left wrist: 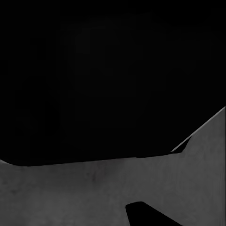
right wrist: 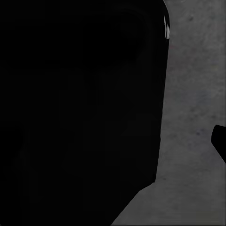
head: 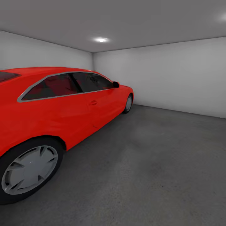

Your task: Move the two storage containers from the living room to the garage. In the garage, place one container on the floor and stack the other container on top of it (either order is fine).

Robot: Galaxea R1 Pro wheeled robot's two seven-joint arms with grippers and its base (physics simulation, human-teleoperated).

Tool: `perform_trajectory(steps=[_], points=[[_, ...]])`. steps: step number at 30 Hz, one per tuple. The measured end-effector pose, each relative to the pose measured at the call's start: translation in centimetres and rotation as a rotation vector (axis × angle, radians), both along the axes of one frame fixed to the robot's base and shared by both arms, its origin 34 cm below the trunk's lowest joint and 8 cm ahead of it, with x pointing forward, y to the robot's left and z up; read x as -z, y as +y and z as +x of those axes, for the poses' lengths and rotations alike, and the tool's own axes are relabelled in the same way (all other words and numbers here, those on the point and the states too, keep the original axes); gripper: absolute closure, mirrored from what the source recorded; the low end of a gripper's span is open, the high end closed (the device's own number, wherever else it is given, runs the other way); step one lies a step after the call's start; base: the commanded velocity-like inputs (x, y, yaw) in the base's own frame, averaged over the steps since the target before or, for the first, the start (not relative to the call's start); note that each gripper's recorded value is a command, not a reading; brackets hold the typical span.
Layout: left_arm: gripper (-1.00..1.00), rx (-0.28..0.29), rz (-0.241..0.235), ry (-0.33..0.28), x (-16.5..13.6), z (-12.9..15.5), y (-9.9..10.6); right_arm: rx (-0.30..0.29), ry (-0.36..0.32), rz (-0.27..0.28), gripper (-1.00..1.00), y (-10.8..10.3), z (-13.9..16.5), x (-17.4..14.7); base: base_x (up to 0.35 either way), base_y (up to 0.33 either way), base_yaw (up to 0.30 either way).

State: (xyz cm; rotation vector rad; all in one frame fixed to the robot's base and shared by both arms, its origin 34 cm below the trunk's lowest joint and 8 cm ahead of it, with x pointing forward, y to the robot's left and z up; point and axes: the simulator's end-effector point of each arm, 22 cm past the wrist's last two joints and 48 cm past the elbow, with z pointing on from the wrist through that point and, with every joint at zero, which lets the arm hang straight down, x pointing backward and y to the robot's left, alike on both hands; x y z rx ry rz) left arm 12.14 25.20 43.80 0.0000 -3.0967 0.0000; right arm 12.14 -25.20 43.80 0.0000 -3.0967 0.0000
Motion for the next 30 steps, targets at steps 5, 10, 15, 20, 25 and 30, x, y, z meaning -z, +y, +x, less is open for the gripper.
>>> perform_trajectory(steps=[5, 10, 15, 20, 25, 30], points=[[-1.0, -0.002, -0.003, -0.001, 0.0, 0.0, -0.2, -0.016, -0.003, 0.002, -1.0, 0.0, 0.1, 0.0, 0.0, 0.0, 0.0], [-1.0, -0.006, 0.006, -0.033, 0.0, 1.4, 0.5, -0.017, -0.022, 0.001, -1.0, -0.2, 0.6, 0.0, 0.0, 0.0, 0.0], [-1.0, -0.007, 0.007, -0.056, 0.0, 2.5, 0.6, 0.0, -0.049, -0.007, -1.0, -0.2, 1.2, 0.0, 0.0, 0.0, -0.061], [-1.0, -0.006, 0.008, -0.058, 0.0, 2.7, 0.7, 0.014, -0.049, -0.012, -1.0, -0.3, 1.2, 0.0, 0.0, 0.0, -0.247], [-1.0, -0.006, 0.007, -0.059, 0.0, 2.7, 0.7, 0.013, -0.051, -0.009, -1.0, 0.0, 1.2, 0.0, 0.0, 0.0, -0.285], [-1.0, -0.006, 0.008, -0.059, 0.0, 2.7, 0.7, 0.01, -0.052, -0.009, -1.0, 0.0, 1.2, 0.0, 0.0, 0.0, -0.296]])
